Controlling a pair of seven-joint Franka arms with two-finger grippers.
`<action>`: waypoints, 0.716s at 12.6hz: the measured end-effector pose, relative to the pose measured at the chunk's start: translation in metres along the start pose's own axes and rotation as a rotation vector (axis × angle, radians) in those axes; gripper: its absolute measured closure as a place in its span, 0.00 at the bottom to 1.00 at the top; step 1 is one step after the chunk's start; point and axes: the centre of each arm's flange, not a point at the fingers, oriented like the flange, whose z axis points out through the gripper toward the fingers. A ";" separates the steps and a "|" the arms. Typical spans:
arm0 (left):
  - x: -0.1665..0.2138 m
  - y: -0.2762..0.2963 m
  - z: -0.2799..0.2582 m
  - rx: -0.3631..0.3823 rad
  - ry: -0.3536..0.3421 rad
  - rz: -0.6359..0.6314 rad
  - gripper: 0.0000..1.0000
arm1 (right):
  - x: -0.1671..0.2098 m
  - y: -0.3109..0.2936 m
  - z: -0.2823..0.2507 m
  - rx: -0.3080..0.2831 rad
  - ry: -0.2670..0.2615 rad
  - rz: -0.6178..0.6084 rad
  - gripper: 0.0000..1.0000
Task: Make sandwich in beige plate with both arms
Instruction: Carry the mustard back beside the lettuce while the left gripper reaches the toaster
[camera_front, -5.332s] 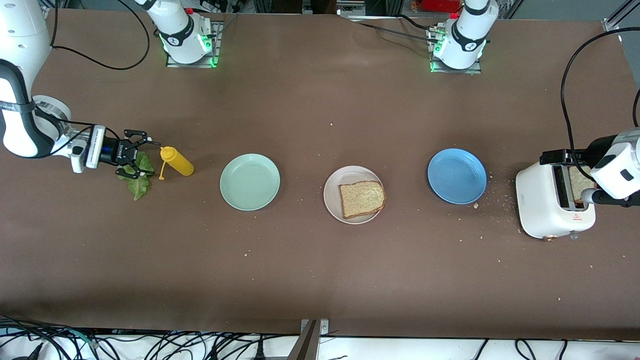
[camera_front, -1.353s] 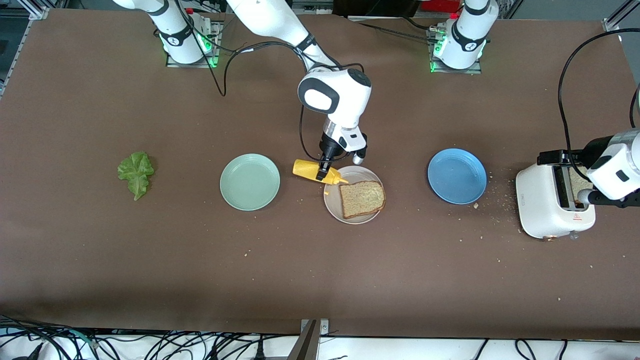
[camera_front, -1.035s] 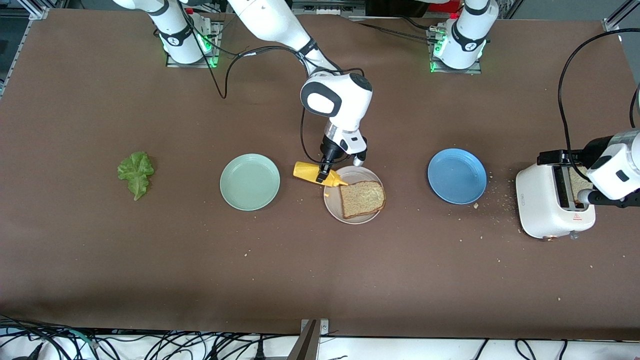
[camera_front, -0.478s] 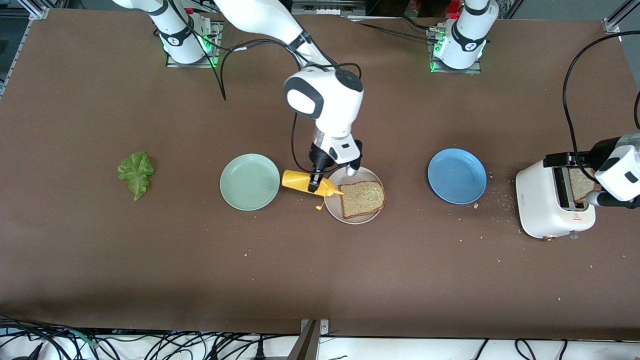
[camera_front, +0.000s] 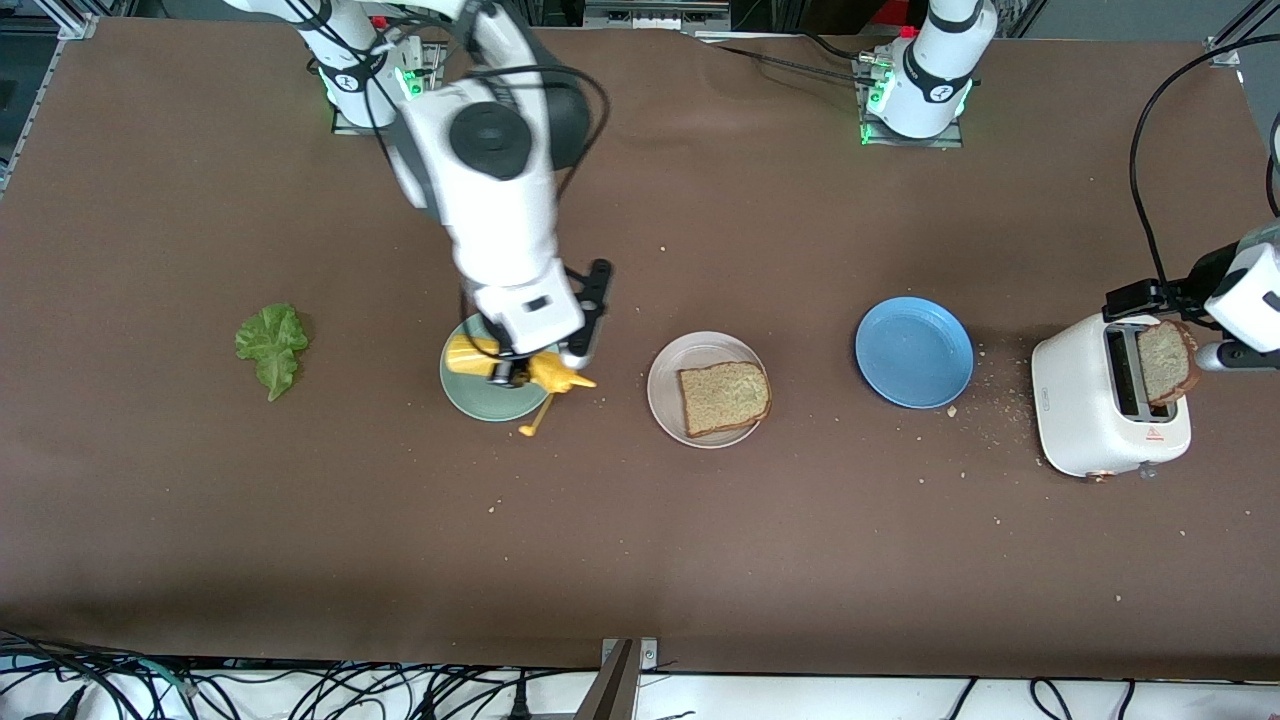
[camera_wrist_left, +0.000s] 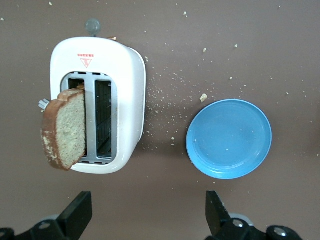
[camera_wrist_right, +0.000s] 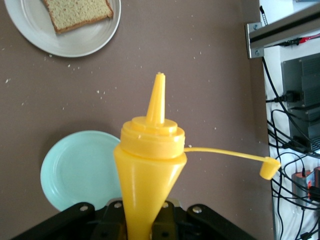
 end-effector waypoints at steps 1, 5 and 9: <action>-0.004 -0.010 0.003 -0.003 0.015 -0.015 0.00 | -0.030 0.019 -0.006 0.044 0.039 -0.003 0.90; -0.008 -0.061 0.013 0.003 0.076 0.027 0.00 | -0.151 0.081 -0.009 0.227 0.246 0.009 0.90; 0.000 -0.078 0.031 0.014 0.095 0.049 0.00 | -0.244 0.107 0.023 0.320 0.498 0.013 0.90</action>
